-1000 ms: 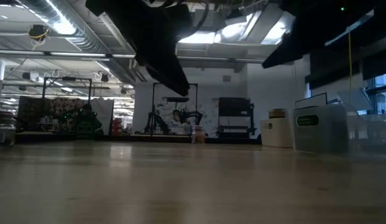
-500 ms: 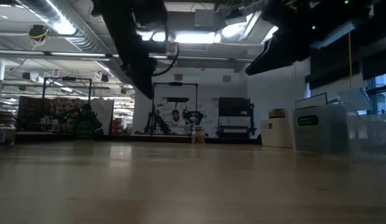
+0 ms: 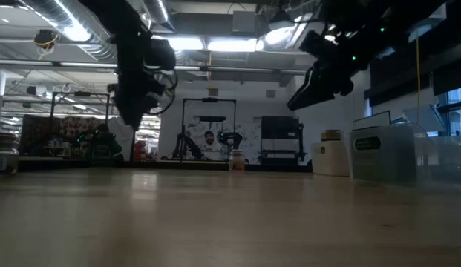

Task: Sort spices by type
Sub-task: Put the top black seasoning container into the top transparent bin

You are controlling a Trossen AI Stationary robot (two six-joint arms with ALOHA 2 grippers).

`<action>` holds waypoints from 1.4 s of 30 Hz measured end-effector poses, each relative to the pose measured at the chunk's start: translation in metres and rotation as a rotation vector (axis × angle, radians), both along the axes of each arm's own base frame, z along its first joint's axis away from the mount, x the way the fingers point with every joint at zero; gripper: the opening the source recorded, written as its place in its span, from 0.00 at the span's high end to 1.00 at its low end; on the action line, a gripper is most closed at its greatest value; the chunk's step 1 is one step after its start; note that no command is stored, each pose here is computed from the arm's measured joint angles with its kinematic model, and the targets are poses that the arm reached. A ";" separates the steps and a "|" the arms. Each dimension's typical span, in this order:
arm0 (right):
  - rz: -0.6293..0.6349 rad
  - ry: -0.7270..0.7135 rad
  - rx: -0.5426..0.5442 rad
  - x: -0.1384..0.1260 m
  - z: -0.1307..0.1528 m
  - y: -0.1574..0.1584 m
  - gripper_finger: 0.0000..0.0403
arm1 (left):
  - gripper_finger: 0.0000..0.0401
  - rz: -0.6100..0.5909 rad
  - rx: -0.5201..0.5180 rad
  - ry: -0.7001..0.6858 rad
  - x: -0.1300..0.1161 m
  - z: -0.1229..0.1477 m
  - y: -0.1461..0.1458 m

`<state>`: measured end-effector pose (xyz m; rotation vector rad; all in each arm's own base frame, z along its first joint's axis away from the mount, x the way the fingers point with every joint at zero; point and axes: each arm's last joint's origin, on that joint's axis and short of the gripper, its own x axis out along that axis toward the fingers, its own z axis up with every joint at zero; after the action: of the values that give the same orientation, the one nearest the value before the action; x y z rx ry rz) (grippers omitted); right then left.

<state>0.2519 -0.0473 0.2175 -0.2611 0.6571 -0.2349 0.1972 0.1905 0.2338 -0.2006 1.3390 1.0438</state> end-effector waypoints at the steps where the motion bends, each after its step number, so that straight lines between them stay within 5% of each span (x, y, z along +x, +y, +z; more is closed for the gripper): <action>1: 0.011 0.005 0.010 0.000 -0.002 -0.003 0.49 | 0.40 0.028 -0.007 0.007 -0.006 0.002 0.005; 7: 0.060 0.000 0.092 0.003 -0.010 -0.023 0.49 | 0.40 0.179 -0.023 0.012 -0.031 0.022 0.028; 16: 0.089 0.017 0.151 0.011 -0.027 -0.033 0.49 | 0.40 0.198 -0.123 0.049 -0.056 0.024 0.042; 42: 0.082 0.020 0.196 0.016 -0.035 -0.034 0.49 | 0.40 0.149 -0.162 0.327 -0.051 -0.034 0.082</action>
<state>0.2675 -0.0813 0.1824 -0.1024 0.6830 -0.0884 0.1459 0.2727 0.1997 -0.2617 1.7282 1.1268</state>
